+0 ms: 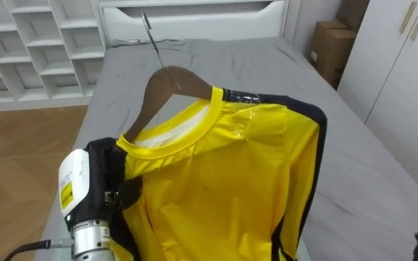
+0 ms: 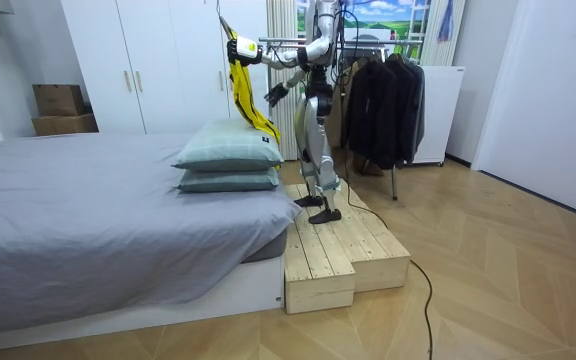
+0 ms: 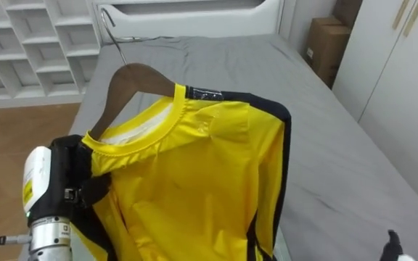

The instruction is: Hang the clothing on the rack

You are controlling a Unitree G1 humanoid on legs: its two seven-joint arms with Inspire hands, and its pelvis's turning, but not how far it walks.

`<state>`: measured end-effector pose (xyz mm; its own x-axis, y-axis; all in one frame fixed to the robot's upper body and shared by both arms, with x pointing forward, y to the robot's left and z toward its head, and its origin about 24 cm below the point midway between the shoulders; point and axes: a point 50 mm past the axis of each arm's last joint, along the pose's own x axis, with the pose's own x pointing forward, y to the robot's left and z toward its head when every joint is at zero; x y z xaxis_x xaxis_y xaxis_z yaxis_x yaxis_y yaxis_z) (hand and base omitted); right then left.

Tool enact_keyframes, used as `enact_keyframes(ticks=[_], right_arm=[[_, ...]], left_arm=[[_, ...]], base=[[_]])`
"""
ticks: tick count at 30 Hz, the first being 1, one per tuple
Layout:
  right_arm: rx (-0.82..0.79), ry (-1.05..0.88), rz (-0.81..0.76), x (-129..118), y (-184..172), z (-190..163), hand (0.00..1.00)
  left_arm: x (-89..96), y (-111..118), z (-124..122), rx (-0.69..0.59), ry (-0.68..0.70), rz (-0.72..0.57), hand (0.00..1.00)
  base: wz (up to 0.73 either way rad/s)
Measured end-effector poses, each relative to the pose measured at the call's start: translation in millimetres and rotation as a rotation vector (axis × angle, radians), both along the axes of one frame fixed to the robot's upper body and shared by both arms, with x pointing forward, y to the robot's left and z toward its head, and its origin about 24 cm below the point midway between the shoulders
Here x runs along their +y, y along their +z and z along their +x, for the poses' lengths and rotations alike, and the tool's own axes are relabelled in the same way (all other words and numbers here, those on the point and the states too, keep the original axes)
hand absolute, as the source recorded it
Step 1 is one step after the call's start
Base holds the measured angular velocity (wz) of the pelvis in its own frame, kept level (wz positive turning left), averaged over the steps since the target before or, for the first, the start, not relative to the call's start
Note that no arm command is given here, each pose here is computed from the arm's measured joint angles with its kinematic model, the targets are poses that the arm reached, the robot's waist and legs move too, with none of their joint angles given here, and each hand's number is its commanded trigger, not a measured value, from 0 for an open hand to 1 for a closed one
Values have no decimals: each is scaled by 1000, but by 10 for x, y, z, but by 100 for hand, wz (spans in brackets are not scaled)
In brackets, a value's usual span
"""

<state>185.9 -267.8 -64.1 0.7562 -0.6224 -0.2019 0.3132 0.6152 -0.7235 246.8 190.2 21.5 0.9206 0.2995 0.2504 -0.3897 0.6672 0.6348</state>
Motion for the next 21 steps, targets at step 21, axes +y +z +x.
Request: enact_keyframes(ticks=[21], right_arm=[[-294,271,-332,413,742,357,0]], left_arm=[[-96,68,30,32,-10,-33,100]], base=[[-3]])
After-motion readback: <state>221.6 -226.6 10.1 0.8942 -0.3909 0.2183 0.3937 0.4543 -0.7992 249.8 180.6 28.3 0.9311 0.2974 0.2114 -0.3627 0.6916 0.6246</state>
